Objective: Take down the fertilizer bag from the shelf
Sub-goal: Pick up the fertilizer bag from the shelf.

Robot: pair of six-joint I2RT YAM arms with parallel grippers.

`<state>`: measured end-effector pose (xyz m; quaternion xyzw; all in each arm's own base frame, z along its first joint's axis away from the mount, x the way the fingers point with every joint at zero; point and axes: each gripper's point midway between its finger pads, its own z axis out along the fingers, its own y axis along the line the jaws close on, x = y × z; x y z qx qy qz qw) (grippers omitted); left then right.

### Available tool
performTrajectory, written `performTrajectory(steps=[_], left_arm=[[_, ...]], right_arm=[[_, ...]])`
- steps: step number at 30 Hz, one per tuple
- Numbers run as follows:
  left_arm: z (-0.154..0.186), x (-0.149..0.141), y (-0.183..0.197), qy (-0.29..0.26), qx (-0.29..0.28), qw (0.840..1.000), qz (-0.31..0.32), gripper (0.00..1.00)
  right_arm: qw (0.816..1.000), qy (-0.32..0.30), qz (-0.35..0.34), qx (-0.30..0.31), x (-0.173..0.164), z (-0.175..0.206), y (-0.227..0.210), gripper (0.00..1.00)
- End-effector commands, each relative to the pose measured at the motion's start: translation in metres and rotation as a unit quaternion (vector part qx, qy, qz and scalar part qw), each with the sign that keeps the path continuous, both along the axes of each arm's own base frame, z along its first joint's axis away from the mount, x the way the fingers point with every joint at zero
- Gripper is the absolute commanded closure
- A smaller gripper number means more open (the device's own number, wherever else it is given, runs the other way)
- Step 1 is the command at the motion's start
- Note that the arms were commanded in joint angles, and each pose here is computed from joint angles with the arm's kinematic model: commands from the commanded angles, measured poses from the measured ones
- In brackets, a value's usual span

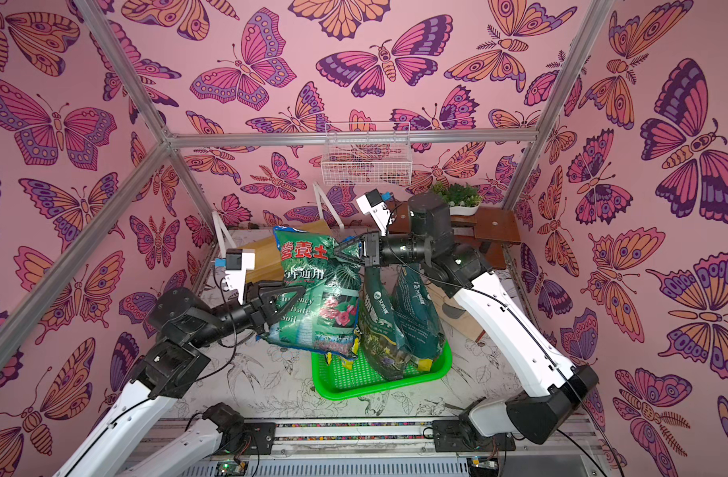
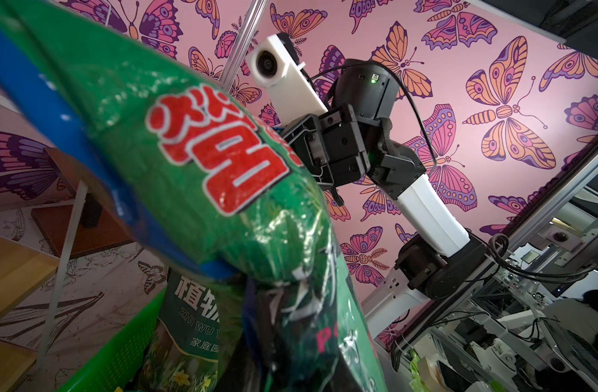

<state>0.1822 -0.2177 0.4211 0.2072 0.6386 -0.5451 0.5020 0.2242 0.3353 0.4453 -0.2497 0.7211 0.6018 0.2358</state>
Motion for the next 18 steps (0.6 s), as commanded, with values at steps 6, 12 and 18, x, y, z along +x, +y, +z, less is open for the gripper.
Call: performTrajectory(steps=[6, 12, 18], left_arm=[[0.013, -0.001, 0.024, -0.032, -0.021, 0.997, 0.074, 0.0], [0.004, 0.008, 0.037, -0.015, -0.001, 0.992, 0.123, 0.0], [0.011, 0.019, 0.08, -0.022, -0.016, 0.968, 0.249, 0.0]], right_arm=[[0.996, -0.069, -0.001, 0.053, -0.014, 0.042, -0.007, 1.0], [0.992, -0.097, -0.008, 0.085, -0.022, 0.077, -0.014, 1.0], [0.993, -0.085, -0.002, 0.076, -0.029, 0.064, -0.012, 1.0]])
